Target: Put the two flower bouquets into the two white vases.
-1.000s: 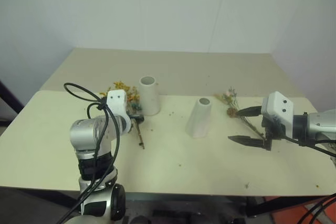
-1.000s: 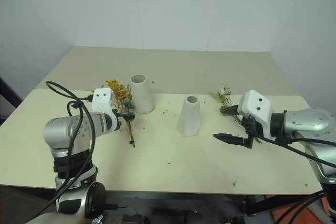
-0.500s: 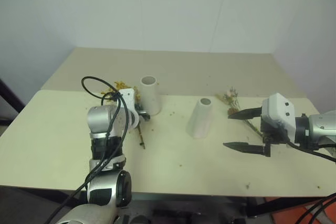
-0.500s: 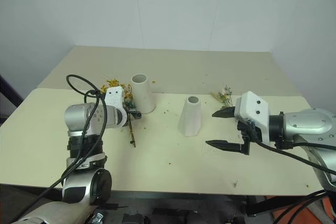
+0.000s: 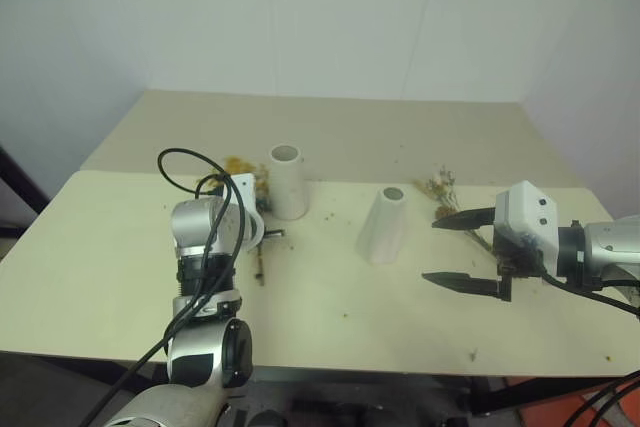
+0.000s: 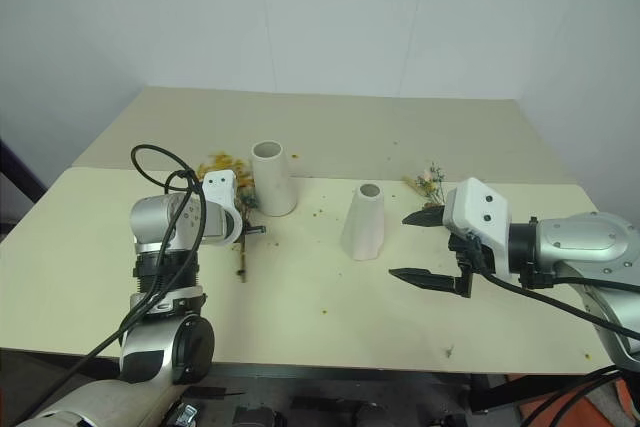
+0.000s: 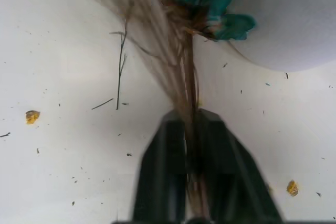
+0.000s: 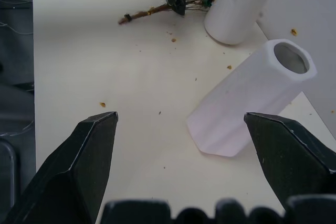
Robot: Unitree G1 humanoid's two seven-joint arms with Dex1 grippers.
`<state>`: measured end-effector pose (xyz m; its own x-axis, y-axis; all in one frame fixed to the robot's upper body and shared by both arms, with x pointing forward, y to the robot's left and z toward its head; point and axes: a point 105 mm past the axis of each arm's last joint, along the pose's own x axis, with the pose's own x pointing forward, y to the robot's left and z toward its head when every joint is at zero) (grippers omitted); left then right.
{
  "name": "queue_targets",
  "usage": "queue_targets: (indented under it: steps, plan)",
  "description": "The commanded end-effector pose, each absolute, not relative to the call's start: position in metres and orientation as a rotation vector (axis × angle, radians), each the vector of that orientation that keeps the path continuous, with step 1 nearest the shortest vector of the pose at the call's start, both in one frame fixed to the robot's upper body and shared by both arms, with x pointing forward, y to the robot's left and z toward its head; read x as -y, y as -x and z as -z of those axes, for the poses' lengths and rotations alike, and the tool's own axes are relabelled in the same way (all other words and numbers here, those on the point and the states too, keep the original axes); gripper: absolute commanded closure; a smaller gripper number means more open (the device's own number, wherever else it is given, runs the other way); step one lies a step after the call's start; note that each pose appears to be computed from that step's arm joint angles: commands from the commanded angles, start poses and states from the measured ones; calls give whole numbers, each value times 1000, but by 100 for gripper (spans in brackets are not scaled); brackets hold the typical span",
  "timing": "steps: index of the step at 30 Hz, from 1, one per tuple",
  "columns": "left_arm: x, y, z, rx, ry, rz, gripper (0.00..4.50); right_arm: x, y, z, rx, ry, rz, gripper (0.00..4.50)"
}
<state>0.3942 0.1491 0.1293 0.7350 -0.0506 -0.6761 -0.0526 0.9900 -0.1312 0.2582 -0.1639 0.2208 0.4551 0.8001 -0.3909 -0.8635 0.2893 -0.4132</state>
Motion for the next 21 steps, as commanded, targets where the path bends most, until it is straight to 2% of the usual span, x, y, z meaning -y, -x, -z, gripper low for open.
queue_targets:
  steps: [1, 4, 6, 8, 12, 15, 21]
  plan:
    - [-155, -401, -146, -652, 94, -29, 450, 165, -259, -222, -106, 631, -1097, 0]
    - [-167, -403, -161, -534, 19, -101, 450, 166, -260, -218, -119, 626, -1091, 0]
    - [-195, -405, -181, -359, -92, -286, 450, 166, -260, -217, -122, 620, -1091, 0]
    - [-213, -402, -191, -312, -87, -374, 450, 167, -259, -216, -125, 615, -1090, 0]
    - [-229, -396, -204, -288, -230, -364, 450, 171, -263, -213, -126, 593, -1065, 0]
    - [-239, -394, -222, -216, -239, -356, 450, 167, -263, -219, -91, 576, -1068, 0]
    - [-262, -398, -287, 181, -20, -280, 450, 162, -266, -237, 3, 551, -1047, 0]
